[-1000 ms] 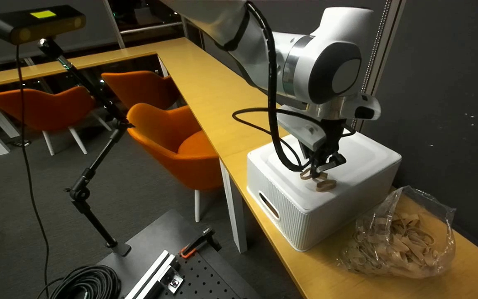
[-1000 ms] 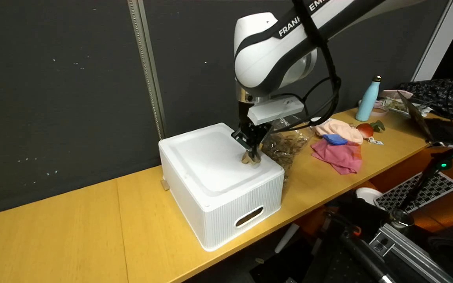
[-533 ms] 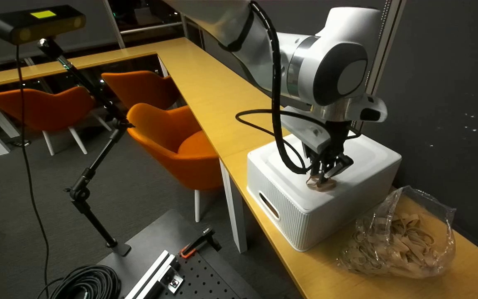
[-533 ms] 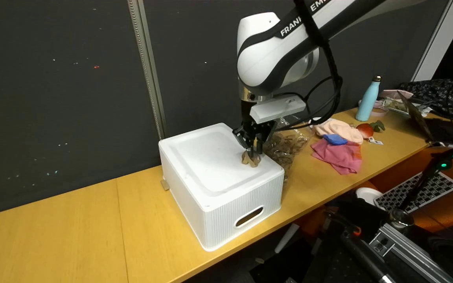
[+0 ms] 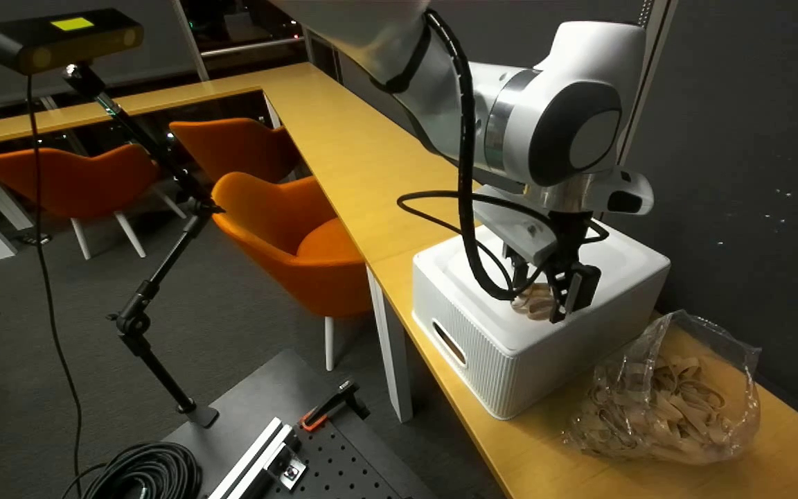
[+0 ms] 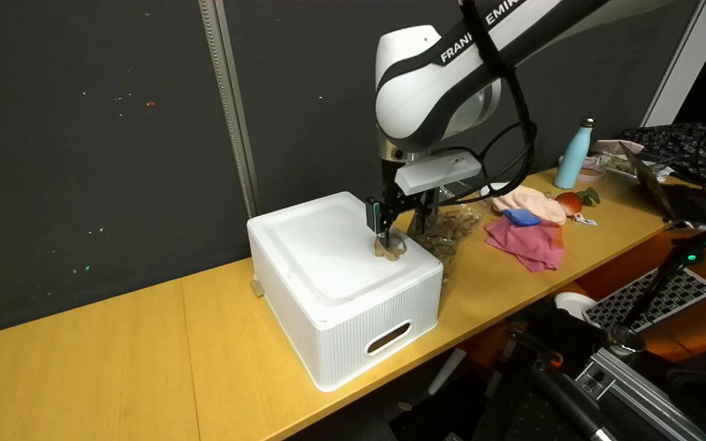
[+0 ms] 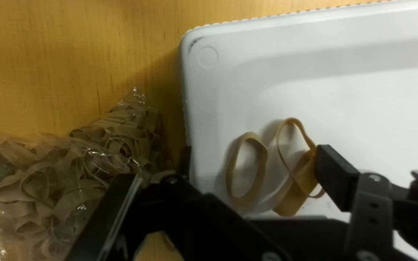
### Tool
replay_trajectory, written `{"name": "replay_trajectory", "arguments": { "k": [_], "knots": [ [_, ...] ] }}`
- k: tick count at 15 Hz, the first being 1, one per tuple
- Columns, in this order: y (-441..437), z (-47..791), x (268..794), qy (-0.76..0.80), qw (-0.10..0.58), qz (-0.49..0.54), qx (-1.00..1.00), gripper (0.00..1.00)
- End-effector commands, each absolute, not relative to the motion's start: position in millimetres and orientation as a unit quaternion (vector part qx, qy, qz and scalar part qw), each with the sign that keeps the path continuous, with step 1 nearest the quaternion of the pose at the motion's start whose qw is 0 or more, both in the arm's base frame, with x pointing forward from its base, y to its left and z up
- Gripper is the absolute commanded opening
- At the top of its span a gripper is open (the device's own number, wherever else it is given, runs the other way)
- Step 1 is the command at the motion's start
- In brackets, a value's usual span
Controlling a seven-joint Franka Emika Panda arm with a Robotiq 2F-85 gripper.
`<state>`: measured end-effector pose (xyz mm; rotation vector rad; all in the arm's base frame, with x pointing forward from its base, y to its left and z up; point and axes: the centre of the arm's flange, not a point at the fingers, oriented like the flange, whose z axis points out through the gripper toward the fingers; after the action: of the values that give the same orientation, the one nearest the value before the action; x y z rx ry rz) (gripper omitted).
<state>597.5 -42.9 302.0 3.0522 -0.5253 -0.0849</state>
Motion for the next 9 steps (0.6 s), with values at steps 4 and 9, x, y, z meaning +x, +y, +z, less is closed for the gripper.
{"name": "replay_trajectory", "arguments": {
  "k": [4,9],
  "knots": [
    [-35,296,597,-0.164,0.023,-0.009,0.986,0.92],
    [-35,284,597,-0.164,0.023,-0.009,0.986,0.92]
  ]
}}
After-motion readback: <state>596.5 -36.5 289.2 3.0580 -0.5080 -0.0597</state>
